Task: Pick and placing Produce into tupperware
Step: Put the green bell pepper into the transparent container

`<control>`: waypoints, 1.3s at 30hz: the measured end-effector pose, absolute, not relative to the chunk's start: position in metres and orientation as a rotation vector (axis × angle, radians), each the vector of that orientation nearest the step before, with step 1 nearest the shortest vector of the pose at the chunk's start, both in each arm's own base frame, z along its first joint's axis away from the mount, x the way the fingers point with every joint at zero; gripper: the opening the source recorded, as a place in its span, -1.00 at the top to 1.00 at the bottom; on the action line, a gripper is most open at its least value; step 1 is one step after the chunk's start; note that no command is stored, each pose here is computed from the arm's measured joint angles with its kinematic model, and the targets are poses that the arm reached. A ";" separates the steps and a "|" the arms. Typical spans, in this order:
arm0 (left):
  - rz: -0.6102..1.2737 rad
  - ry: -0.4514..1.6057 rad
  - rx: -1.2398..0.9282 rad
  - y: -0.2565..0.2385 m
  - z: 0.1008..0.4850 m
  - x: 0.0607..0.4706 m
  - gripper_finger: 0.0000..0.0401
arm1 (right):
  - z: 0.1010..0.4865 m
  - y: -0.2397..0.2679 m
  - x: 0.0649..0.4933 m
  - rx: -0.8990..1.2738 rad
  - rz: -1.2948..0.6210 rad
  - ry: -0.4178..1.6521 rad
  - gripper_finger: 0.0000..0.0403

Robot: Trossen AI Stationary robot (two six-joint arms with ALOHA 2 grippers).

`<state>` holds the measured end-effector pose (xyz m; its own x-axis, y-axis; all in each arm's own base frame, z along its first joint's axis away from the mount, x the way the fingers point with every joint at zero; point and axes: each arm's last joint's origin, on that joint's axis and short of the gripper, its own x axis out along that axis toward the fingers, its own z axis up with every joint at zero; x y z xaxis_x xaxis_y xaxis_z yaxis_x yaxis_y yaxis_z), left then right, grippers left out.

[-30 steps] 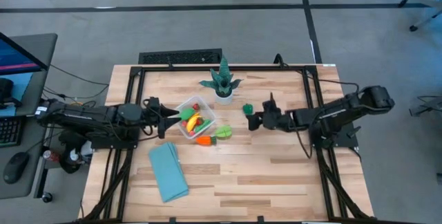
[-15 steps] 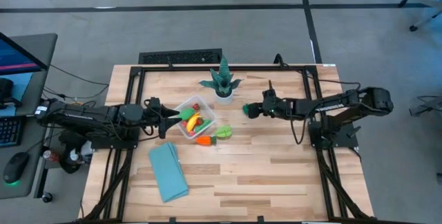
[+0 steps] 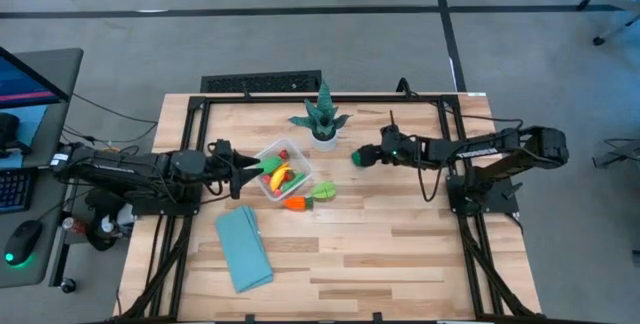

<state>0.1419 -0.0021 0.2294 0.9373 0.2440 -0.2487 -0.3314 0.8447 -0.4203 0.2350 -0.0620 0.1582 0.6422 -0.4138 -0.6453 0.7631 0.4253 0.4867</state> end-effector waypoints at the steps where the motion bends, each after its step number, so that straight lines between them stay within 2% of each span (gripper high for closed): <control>1: 0.304 0.184 -0.477 -0.002 0.230 0.142 0.11 | 0.158 -0.062 0.235 0.827 -0.764 0.477 -0.43; 12: 0.328 0.175 -0.482 -0.001 0.230 0.142 0.11 | 0.161 -0.064 0.237 0.803 -0.744 0.446 -0.43; 18: 0.329 0.176 -0.482 -0.001 0.230 0.142 0.11 | 0.161 -0.066 0.237 0.870 -0.769 0.417 -0.43; 22: 0.330 0.175 -0.484 -0.001 0.230 0.142 0.11 | 0.161 -0.066 0.237 0.885 -0.760 0.419 -0.53; 32: 0.329 0.176 -0.484 -0.001 0.230 0.142 0.11 | 0.162 -0.067 0.236 0.877 -0.794 0.401 -0.96; 39: 0.329 0.176 -0.484 -0.001 0.230 0.142 0.11 | 0.161 -0.066 0.236 0.812 -0.799 0.414 -0.94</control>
